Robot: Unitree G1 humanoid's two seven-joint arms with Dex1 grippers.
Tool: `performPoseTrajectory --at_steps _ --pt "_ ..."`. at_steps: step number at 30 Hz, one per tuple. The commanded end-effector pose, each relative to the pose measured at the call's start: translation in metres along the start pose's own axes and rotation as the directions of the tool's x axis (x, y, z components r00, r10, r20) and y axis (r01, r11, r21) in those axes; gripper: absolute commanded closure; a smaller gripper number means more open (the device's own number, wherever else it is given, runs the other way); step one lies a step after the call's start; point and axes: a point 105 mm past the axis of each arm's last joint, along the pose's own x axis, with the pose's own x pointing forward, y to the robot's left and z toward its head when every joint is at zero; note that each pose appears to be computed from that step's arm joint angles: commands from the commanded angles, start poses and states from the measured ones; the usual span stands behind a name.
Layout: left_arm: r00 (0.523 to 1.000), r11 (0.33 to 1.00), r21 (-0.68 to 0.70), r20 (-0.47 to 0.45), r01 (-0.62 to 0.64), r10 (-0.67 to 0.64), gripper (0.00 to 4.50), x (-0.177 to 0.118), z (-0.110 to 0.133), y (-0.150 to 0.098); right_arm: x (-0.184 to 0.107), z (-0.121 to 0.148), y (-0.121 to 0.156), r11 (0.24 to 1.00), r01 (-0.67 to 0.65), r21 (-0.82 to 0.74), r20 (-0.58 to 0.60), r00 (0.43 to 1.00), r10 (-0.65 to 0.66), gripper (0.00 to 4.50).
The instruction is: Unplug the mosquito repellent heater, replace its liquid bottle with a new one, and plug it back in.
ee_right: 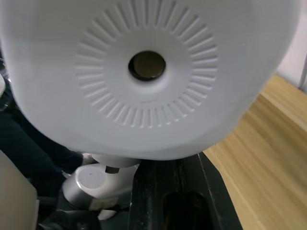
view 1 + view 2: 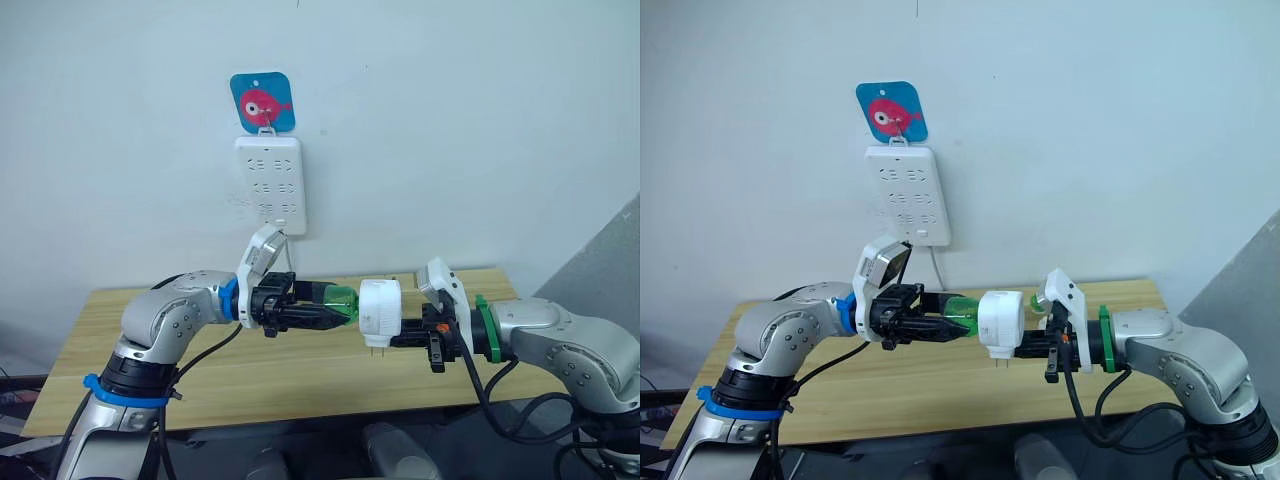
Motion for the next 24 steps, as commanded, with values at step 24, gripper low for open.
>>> performPoseTrajectory --at_steps 24 --pt "0.996 0.993 0.082 -0.014 -0.083 0.085 2.27 0.0028 0.0038 0.0093 0.0045 0.0255 0.0332 0.988 -0.152 0.005 0.099 0.984 0.15 4.5"
